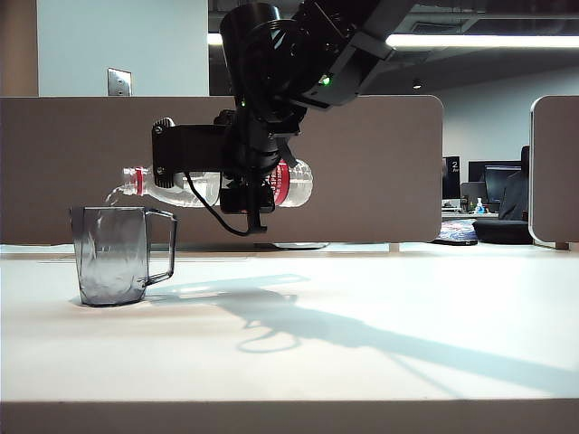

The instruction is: Pick up the mineral water bottle on the table and pour water into the mug until it's half full.

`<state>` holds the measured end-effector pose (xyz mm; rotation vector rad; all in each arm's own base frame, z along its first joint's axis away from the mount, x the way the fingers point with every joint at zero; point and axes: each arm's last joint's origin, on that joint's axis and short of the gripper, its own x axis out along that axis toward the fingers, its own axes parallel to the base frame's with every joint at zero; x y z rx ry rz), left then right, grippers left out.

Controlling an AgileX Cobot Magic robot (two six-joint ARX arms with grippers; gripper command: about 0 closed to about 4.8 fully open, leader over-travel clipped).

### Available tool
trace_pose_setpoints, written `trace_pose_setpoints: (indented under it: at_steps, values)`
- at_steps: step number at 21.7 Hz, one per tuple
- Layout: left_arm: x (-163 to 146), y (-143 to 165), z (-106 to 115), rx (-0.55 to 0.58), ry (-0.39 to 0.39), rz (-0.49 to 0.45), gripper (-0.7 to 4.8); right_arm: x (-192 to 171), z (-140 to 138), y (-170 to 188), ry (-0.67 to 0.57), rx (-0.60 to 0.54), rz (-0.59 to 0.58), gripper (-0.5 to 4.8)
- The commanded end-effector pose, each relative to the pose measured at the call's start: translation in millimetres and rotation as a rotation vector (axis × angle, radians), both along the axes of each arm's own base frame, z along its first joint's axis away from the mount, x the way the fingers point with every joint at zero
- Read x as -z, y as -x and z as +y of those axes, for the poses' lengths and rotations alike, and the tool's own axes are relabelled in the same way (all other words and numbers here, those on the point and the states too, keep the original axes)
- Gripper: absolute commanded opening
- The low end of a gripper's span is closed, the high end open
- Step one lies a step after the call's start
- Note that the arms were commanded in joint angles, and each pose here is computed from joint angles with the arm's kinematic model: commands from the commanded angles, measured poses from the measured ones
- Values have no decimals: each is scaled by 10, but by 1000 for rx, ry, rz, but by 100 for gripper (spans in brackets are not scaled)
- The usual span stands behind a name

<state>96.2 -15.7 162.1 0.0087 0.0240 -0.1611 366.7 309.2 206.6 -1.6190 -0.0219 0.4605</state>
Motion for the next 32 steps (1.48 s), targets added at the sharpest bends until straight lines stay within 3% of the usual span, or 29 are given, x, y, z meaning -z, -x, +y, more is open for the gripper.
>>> trace_pose_setpoints:
  at_steps: [1,32]
  values:
    - [-16,2,0,3,1,-9,-5,-143,4,-2,-9,-5,-67,269]
    - [-16,2,0,3,1,-9,-5,-153,-13,-17,19,10,-86,269]
